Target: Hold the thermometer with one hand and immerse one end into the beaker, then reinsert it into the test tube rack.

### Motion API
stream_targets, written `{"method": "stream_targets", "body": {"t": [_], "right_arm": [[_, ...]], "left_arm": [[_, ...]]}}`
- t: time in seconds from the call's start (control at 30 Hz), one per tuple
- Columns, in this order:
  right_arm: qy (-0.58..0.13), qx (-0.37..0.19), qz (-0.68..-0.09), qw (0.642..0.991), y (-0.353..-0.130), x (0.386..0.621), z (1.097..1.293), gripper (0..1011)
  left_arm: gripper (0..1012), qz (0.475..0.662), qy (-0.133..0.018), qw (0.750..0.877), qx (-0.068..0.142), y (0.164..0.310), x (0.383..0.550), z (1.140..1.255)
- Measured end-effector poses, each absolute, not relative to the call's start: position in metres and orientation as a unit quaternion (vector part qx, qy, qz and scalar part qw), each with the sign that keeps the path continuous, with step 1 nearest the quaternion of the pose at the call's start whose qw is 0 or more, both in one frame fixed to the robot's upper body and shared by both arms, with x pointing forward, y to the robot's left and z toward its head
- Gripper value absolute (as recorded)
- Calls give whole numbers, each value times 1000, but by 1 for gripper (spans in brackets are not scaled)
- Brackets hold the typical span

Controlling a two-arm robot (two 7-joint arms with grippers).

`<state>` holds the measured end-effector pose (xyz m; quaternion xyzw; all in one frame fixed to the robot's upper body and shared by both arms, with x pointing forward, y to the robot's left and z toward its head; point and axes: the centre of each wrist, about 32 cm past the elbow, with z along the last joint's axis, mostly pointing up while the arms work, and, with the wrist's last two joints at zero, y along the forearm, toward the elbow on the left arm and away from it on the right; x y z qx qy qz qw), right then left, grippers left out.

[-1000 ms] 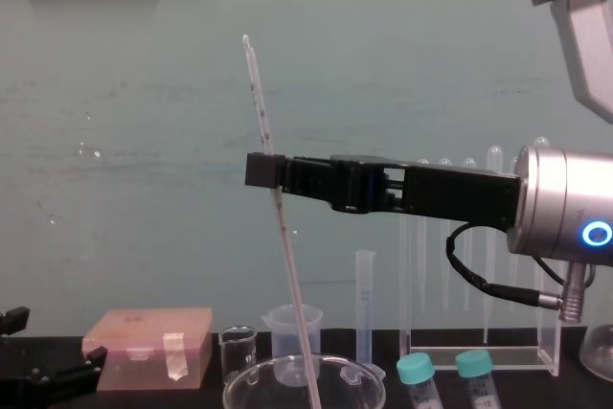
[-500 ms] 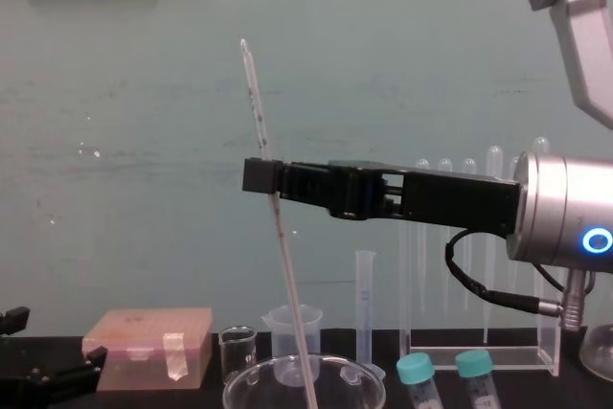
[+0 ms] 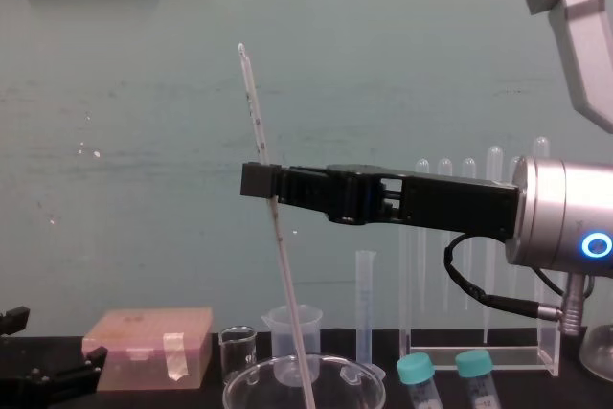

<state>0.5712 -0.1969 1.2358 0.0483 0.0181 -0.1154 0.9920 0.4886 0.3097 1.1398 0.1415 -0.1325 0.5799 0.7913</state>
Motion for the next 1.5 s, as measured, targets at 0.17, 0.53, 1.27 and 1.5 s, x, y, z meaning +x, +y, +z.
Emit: {"method": "stream_targets", "body": {"t": [0.17, 0.53, 1.27, 1.5], "right_arm": [[18, 48, -115, 992, -197, 571, 1236, 55], [19, 47, -113, 992, -196, 572, 1235, 56], [20, 43, -111, 993, -197, 573, 1234, 56], [19, 43, -110, 993, -197, 574, 1235, 56]], "left_arm": [[1008, 580, -132, 791, 141, 310, 489, 1140], [1008, 580, -132, 791, 141, 310, 489, 1140], [1008, 580, -132, 791, 141, 310, 489, 1140], [1008, 580, -132, 791, 141, 310, 489, 1140]]}}
